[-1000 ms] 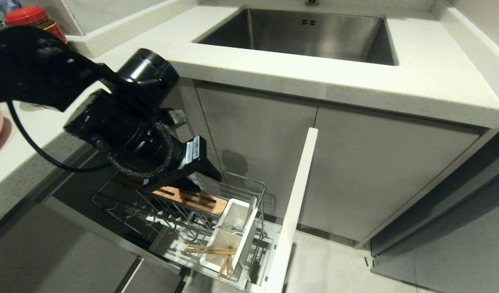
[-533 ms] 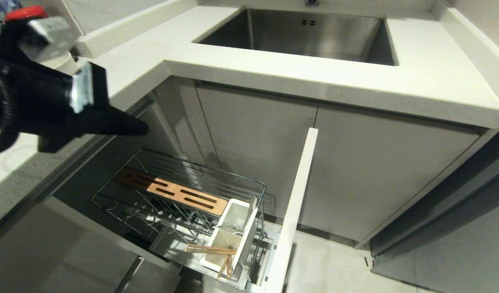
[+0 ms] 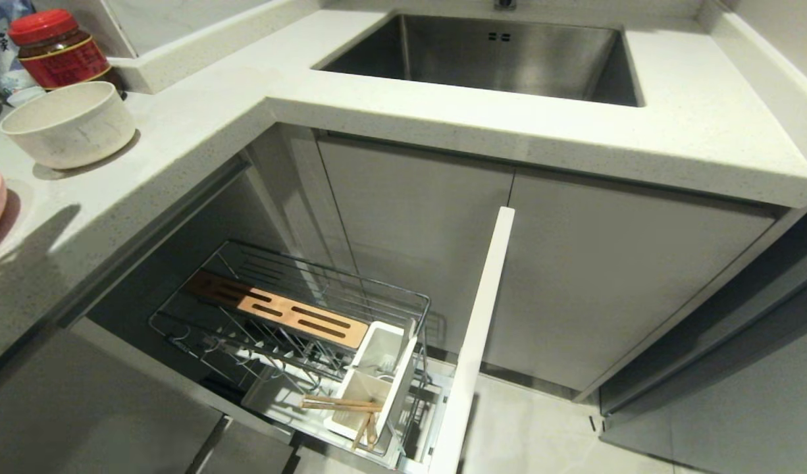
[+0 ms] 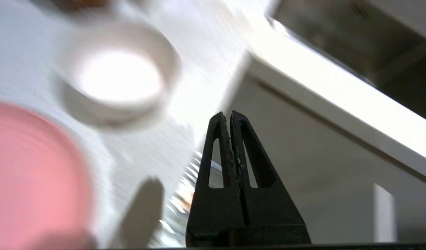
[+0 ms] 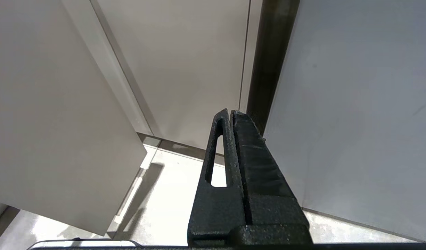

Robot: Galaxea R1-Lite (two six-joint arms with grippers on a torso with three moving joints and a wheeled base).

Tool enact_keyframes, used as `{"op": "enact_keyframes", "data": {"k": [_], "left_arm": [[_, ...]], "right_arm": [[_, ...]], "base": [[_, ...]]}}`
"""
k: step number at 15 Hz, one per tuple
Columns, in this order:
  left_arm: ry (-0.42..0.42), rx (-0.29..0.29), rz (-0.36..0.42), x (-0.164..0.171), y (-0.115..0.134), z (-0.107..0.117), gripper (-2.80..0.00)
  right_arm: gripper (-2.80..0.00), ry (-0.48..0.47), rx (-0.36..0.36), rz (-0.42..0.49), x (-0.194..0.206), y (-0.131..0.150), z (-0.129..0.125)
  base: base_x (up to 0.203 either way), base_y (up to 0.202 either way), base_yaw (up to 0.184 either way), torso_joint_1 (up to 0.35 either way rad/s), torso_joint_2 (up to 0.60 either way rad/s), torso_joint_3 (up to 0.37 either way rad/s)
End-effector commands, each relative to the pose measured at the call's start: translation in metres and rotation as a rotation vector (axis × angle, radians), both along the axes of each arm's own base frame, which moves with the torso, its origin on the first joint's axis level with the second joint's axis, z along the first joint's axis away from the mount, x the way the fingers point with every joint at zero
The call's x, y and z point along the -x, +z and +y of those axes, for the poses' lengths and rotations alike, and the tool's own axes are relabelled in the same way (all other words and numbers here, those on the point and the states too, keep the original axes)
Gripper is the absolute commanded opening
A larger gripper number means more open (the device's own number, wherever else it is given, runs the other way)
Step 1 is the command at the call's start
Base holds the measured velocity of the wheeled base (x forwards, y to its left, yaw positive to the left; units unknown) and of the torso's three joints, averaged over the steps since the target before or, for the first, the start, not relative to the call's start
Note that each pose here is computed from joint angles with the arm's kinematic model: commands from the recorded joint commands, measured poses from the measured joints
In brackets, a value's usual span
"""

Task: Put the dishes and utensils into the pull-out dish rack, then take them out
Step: Pick up the bowl and place it in the cupboard

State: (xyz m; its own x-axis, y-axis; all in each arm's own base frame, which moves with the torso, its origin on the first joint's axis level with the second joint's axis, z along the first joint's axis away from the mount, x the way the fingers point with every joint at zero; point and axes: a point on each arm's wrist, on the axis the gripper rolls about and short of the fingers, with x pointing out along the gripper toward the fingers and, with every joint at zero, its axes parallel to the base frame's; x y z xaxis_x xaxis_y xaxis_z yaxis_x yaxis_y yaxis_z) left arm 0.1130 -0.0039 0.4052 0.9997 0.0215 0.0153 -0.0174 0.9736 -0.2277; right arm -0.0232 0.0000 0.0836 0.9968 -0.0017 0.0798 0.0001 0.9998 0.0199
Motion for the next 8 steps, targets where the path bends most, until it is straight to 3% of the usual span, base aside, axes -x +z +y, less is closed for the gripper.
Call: {"op": "enact_keyframes", "data": {"k": [1, 2, 5, 8], "left_arm": [[0.1, -0.071, -0.124, 0.001, -0.001, 0.011, -2.8], [0.108, -0.078, -0.112, -0.009, -0.002, 0.012, 0.0], [0.157, -0.065, -0.136, -0.048, -0.004, 0.016, 0.0], [0.197, -0.04, -0.08, -0.089, -0.014, 0.02, 0.0]], "right_arm": [[-2.8, 0.0, 0.0, 0.026, -0.002, -0.007, 0.0], [-2.8, 0.0, 0.0, 0.026, -0.002, -0.007, 0.0], [-2.8, 0.0, 0.0, 0.026, -0.002, -0.007, 0.0], [-2.8, 0.0, 0.0, 0.026, -0.002, -0.007, 0.0]], "base": [[0.0, 0.0, 0.0, 0.0, 0.0, 0.0], [0.0, 0.0, 0.0, 0.0, 0.0, 0.0], [0.0, 0.0, 0.0, 0.0, 0.0, 0.0], [0.0, 0.0, 0.0, 0.0, 0.0, 0.0]]}}
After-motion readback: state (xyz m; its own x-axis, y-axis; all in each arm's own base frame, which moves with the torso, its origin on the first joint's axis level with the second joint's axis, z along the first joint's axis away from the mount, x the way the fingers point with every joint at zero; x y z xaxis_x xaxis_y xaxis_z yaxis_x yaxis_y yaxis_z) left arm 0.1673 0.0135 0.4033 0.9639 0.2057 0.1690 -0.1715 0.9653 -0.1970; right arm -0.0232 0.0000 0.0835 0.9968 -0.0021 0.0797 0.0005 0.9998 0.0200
